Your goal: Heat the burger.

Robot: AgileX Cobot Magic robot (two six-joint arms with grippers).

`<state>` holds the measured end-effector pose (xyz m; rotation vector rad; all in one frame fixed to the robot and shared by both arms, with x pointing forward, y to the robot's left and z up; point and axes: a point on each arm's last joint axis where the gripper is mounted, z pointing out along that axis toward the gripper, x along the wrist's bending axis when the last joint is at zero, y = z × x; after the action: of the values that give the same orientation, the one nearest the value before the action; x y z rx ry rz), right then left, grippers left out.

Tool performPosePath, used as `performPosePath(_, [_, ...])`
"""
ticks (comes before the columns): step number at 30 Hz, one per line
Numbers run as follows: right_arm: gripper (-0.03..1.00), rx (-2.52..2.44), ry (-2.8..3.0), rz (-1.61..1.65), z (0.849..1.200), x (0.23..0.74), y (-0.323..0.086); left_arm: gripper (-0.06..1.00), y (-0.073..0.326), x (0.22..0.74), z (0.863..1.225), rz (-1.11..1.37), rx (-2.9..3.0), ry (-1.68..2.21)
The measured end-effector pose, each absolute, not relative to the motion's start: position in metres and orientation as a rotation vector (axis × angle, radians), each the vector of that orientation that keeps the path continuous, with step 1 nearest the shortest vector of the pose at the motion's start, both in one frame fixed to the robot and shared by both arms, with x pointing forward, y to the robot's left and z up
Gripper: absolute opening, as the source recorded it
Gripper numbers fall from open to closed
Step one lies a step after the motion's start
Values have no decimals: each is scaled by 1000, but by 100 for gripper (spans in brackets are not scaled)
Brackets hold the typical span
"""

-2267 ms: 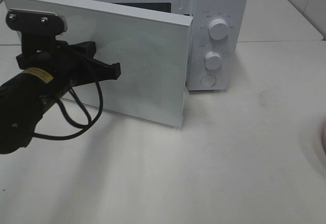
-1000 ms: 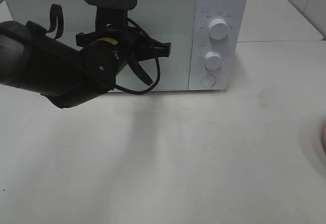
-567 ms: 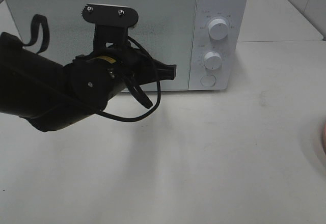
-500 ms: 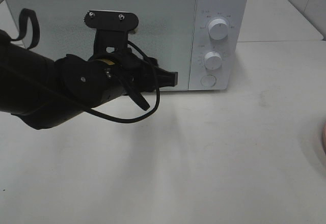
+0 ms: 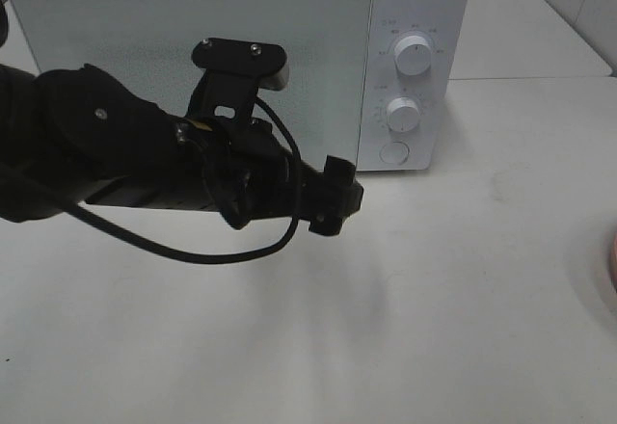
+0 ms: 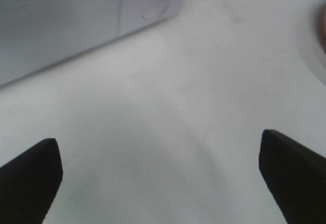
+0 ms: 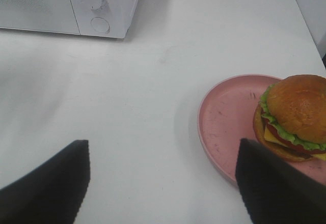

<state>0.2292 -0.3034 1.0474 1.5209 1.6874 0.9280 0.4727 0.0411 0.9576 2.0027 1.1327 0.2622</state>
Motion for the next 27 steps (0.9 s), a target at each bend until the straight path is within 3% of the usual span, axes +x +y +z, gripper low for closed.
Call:
performPosePath(7, [76, 1521, 1687, 928, 1047, 229, -303, 99, 67, 474, 967, 59, 2145, 1096])
performPosePath(15, [76, 1521, 1687, 928, 1047, 229, -303, 99, 135, 485, 991, -199, 2158, 1270])
performPosePath(21, [76, 1521, 1687, 928, 1047, 229, -303, 99, 198, 483, 1015, -173, 2143, 1481])
performPosePath(24, [76, 1521, 1687, 928, 1047, 229, -303, 99, 205, 482, 1018, -156, 2132, 1519])
performPosePath(27, [76, 1521, 1687, 928, 1047, 229, -303, 99, 238, 475, 1033, -42, 2091, 1685])
